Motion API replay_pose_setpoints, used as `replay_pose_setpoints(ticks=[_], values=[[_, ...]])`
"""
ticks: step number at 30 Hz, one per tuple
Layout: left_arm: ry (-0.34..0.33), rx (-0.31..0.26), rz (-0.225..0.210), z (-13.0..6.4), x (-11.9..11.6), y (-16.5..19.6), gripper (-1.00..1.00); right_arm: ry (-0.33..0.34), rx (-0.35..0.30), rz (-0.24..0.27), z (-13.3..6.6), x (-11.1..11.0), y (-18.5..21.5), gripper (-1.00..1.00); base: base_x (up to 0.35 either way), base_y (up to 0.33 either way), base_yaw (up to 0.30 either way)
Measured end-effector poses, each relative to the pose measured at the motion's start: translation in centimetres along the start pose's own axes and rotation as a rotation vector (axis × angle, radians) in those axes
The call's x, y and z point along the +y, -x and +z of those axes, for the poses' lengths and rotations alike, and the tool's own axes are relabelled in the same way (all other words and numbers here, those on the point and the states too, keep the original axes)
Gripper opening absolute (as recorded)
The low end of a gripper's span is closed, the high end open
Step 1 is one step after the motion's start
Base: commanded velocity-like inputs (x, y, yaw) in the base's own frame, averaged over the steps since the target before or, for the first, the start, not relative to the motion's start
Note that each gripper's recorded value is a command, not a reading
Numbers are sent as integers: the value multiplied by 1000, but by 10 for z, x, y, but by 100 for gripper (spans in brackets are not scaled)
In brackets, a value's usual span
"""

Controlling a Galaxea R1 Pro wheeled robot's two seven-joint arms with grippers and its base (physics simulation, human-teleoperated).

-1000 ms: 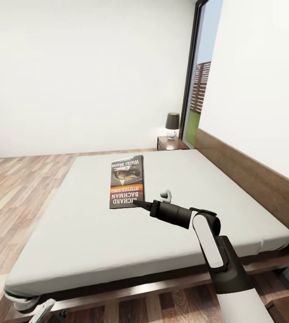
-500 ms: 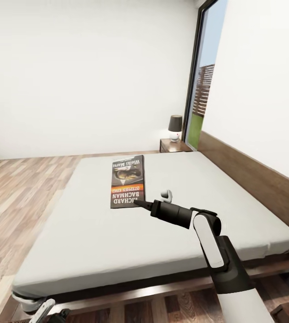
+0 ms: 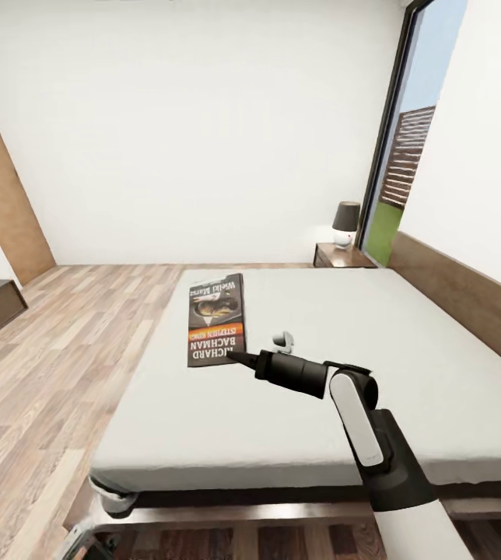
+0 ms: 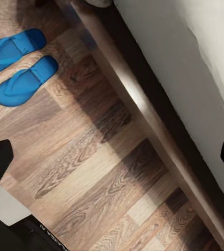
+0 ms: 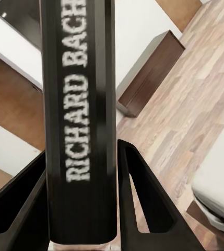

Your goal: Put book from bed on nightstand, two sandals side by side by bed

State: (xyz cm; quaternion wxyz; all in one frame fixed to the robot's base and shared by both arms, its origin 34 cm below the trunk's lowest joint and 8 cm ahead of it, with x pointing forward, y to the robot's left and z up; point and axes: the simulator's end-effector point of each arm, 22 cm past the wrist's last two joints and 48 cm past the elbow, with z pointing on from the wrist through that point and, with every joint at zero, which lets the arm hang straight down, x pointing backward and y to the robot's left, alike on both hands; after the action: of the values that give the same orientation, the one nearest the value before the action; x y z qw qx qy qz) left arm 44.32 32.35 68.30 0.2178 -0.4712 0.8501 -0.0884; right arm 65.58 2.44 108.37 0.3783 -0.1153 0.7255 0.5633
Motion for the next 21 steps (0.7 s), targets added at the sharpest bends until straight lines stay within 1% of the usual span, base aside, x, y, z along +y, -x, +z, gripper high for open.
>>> replay_pose_setpoints(ticks=[5, 16, 21], values=[[0, 0, 0, 0, 0, 0, 100, -11, 3, 0, 1, -2, -1, -100, -108, 280, 286], [-2, 2, 0, 0, -1, 0, 100, -16, 4, -1, 2, -3, -1, -100, -206, 263, 287], [-1, 1, 1, 0, 0, 0, 100, -16, 4, -2, 2, -3, -2, -100, -103, 294, 287]])
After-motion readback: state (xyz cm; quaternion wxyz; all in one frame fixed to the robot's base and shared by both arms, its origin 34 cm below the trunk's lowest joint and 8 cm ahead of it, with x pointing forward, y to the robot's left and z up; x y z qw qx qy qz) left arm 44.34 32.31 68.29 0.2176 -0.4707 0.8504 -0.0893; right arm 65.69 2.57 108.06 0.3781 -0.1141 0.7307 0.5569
